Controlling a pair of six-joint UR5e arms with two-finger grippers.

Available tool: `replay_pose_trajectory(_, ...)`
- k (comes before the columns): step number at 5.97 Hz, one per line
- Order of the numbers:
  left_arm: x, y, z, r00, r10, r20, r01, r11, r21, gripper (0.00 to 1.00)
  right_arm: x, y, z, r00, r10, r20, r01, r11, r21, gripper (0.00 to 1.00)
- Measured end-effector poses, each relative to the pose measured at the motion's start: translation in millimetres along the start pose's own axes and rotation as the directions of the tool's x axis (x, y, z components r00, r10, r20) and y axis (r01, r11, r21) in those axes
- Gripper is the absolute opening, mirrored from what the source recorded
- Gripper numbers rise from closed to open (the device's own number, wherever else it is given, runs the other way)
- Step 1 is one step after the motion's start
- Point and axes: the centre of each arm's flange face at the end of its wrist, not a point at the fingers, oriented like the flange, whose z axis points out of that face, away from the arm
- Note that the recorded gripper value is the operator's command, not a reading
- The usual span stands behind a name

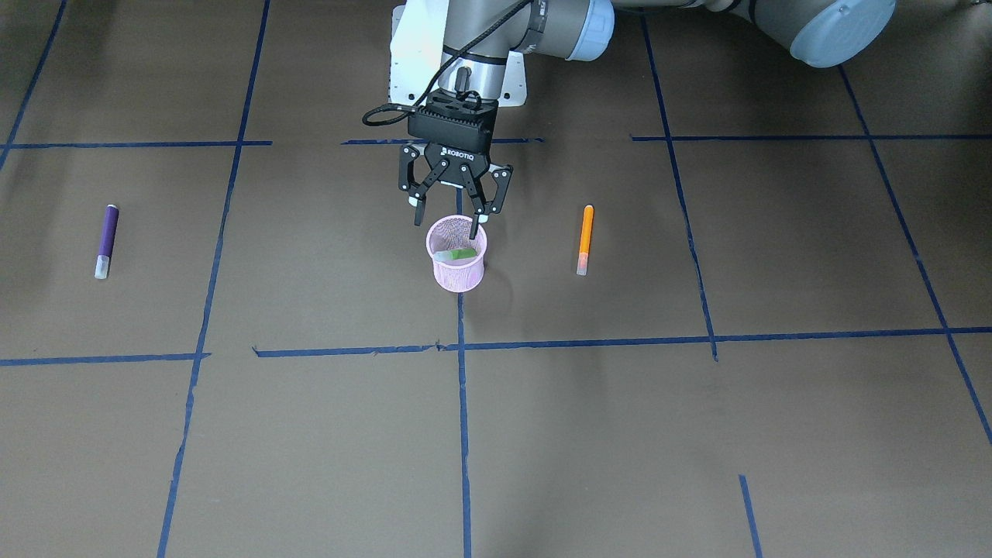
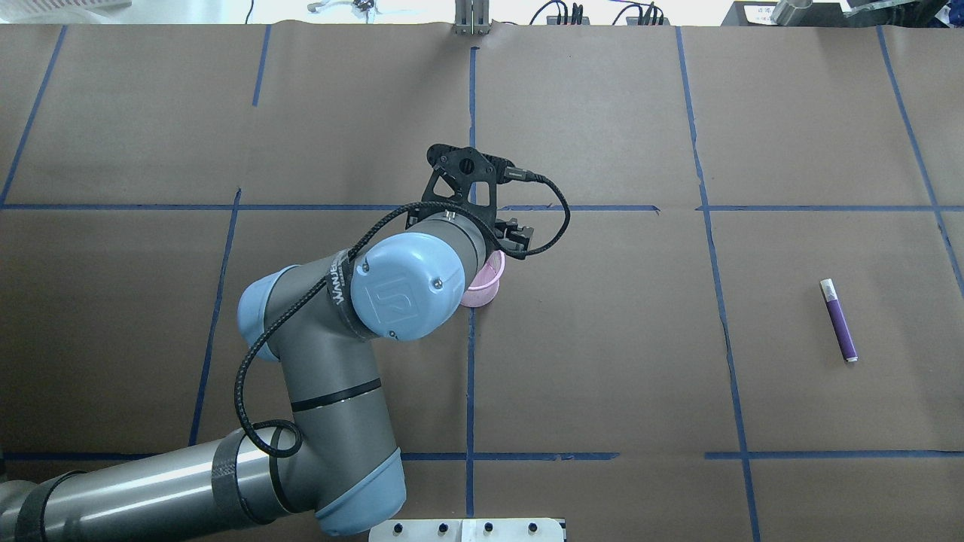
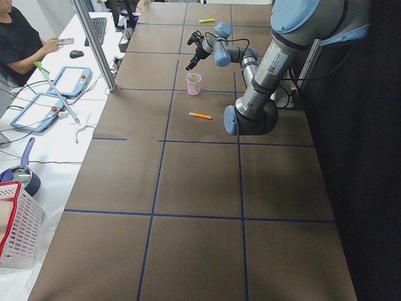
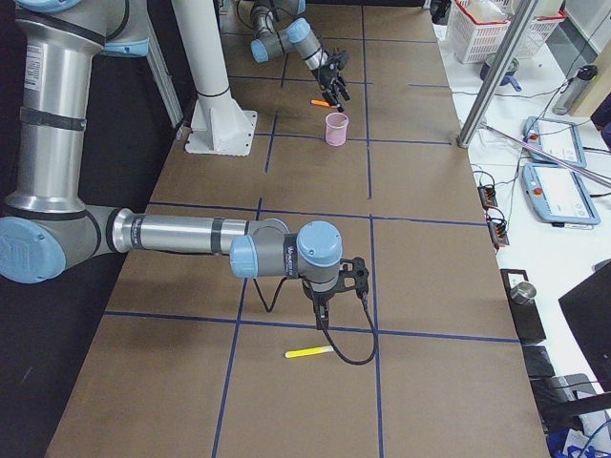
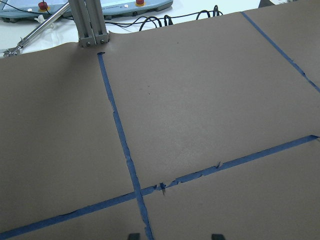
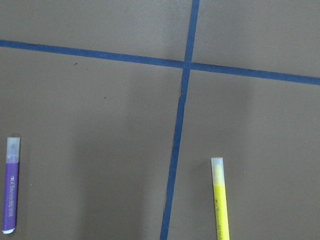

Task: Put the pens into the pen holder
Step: 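Lift the green marker with the left gripper and carry it over the pink cup, then drop the green marker into the pink cup and raise the left gripper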

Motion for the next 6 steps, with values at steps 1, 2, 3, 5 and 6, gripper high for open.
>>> replay_pose_trajectory(1,-15.3,-17.7,0.5,1.000,-0.023,0.007,0.023,1.000,0.000,1.00,7.1,-2.6,6.7,1.000,-0.007,-0.003,0.007,1.000,0.006,0.98)
replay_pose_trajectory(2,-49.3,-37.3,7.8,0.999,-0.049,0.013,0.049,0.998,-0.050,1.00,15.6,-14.5,16.6,1.000,-0.004,-0.005,0.004,1.000,-0.006,0.97)
replay_pose_trajectory(3,-105.5,-56.5,17.9,0.996,-0.086,0.020,0.088,0.986,-0.145,1.00,21.2,-29.5,28.4,1.000,0.000,-0.014,0.000,1.000,-0.030,0.96)
replay_pose_trajectory(5,-188.5,-82.8,19.1,0.987,-0.162,0.022,0.162,0.947,-0.277,1.00,30.0,-37.8,64.4,0.999,0.006,-0.033,-0.009,0.995,-0.104,0.97)
replay_pose_trajectory(6,-211.0,-82.2,20.2,0.983,-0.182,0.031,0.182,0.933,-0.311,1.00,39.6,-33.1,82.8,0.999,0.019,-0.034,-0.023,0.990,-0.139,0.97)
